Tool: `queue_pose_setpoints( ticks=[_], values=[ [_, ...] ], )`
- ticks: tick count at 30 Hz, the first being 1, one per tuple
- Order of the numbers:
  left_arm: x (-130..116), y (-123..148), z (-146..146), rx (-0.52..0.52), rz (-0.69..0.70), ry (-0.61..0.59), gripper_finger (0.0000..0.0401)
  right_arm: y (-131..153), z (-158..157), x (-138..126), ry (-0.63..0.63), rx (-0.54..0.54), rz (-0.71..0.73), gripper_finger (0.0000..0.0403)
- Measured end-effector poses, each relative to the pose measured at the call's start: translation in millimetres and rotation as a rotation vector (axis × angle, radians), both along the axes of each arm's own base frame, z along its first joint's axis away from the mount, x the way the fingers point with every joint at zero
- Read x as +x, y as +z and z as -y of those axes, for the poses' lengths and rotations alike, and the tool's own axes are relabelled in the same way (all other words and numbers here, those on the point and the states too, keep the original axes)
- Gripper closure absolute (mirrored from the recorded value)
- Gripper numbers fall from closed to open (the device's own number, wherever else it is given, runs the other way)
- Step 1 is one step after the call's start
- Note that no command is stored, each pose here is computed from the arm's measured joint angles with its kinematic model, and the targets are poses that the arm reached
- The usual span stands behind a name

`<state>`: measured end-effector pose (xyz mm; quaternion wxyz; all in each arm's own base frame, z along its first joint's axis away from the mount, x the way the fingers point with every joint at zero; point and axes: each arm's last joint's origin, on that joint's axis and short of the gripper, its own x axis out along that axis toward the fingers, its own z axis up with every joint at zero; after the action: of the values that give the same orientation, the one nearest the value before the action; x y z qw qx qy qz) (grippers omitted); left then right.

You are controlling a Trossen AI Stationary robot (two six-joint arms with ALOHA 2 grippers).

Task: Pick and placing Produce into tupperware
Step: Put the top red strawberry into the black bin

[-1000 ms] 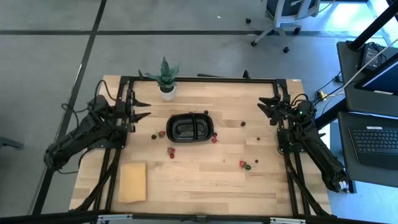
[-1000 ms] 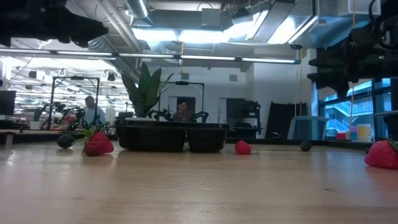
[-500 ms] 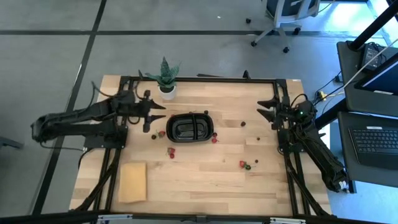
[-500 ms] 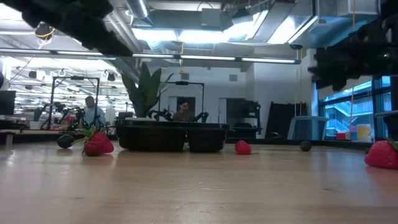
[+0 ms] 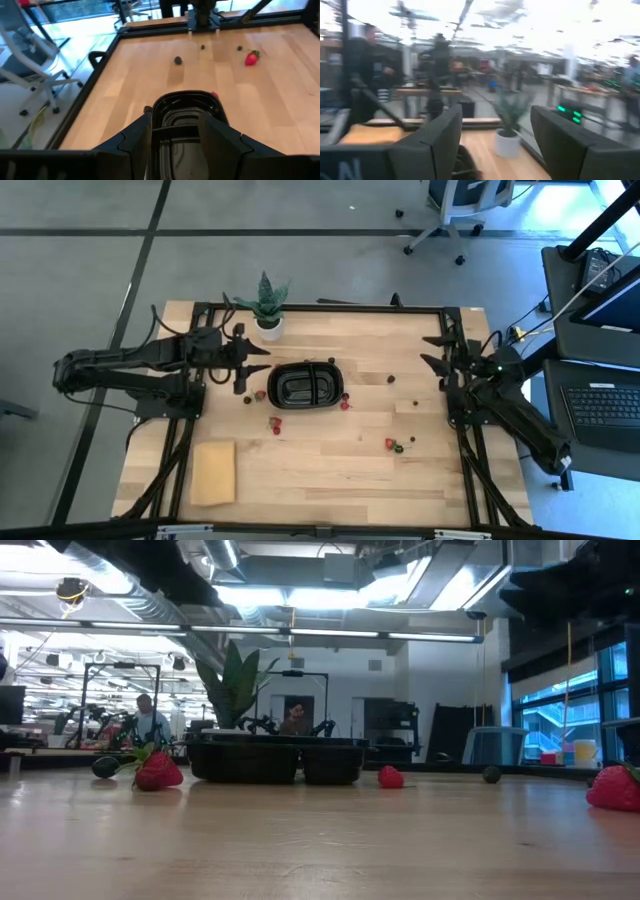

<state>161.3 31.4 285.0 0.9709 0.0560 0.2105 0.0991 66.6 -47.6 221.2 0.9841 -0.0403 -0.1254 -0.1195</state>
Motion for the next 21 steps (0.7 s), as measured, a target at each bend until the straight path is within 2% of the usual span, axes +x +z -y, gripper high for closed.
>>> queue_pose_setpoints(
  ticks=[4,13,21],
  values=[
    [0,0,2,-0.018,0.005,0.032,0.0246,-9,2,5,-0.108,0.067,-0.06,0.0165],
    [1,0,5,-0.019,0.006,0.016,0.0246,-20,-4,27,-0.101,0.142,-0.181,0.0165],
    [1,0,4,-0.017,0.006,0.023,0.0246,-25,-11,43,-0.191,0.15,-0.236,0.0165]
  ],
)
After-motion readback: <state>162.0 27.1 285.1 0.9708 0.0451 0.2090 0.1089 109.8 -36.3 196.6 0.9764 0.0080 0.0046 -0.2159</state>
